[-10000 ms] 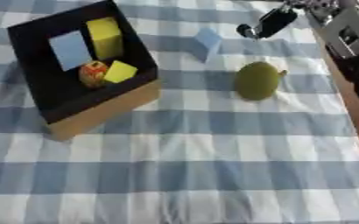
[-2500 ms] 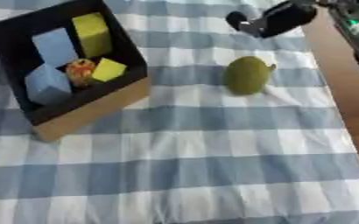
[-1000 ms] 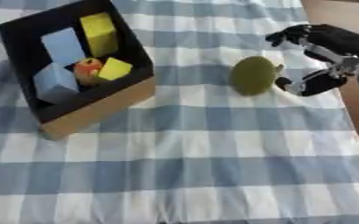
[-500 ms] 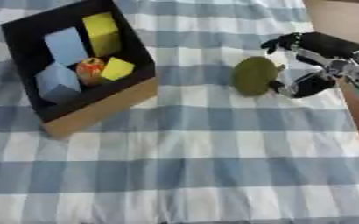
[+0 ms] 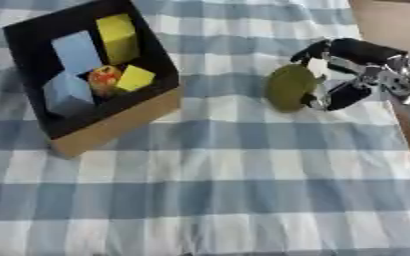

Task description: Pick up objects on the table and place them in the box.

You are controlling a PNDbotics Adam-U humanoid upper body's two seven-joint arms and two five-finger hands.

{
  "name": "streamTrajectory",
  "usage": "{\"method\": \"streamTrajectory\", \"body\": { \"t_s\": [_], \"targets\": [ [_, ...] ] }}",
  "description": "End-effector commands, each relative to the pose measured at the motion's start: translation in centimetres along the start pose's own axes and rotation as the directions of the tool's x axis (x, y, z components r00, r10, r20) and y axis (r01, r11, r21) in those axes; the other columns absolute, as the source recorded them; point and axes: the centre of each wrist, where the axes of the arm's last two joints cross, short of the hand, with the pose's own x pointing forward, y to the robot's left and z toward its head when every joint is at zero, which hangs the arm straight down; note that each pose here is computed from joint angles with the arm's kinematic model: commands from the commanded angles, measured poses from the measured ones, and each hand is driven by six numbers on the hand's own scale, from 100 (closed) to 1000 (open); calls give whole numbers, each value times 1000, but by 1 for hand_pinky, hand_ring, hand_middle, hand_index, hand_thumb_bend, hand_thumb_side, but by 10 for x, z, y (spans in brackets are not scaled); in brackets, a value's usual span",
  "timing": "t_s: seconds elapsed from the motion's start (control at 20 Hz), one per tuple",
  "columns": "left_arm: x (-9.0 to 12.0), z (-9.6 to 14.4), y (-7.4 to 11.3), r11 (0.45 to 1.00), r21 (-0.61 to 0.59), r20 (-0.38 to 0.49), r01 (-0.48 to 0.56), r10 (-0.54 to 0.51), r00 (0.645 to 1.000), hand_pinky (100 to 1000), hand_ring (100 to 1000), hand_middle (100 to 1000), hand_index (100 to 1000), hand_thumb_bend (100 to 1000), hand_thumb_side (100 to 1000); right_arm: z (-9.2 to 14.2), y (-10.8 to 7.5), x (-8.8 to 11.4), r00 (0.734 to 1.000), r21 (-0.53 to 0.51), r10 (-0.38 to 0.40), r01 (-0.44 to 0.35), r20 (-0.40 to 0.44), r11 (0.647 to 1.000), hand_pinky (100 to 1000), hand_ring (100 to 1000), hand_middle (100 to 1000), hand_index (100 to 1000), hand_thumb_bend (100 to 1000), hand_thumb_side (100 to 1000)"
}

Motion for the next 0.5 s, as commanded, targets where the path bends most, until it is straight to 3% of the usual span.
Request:
{"method": "streamTrajectory", "body": {
  "t_s": [0.05,0.15,0.5],
  "targets": [
    [6,-6,0,1000,-1,30,-12,12,999,749,871,773,796,468,665,1,-8,-6,1000,-13,-11,11,-10,1000,856,845,539,783,188,226],
    [6,-6,0,1000,-1,31,-12,13,999,749,871,773,796,468,665,0,-9,-7,999,-30,-47,46,-14,998,831,804,496,741,100,250],
    [6,-6,-1,1000,-4,32,-11,12,999,749,871,772,795,464,665,1,-17,-5,996,-125,-91,93,15,988,784,715,377,618,100,159]
  ]
}}
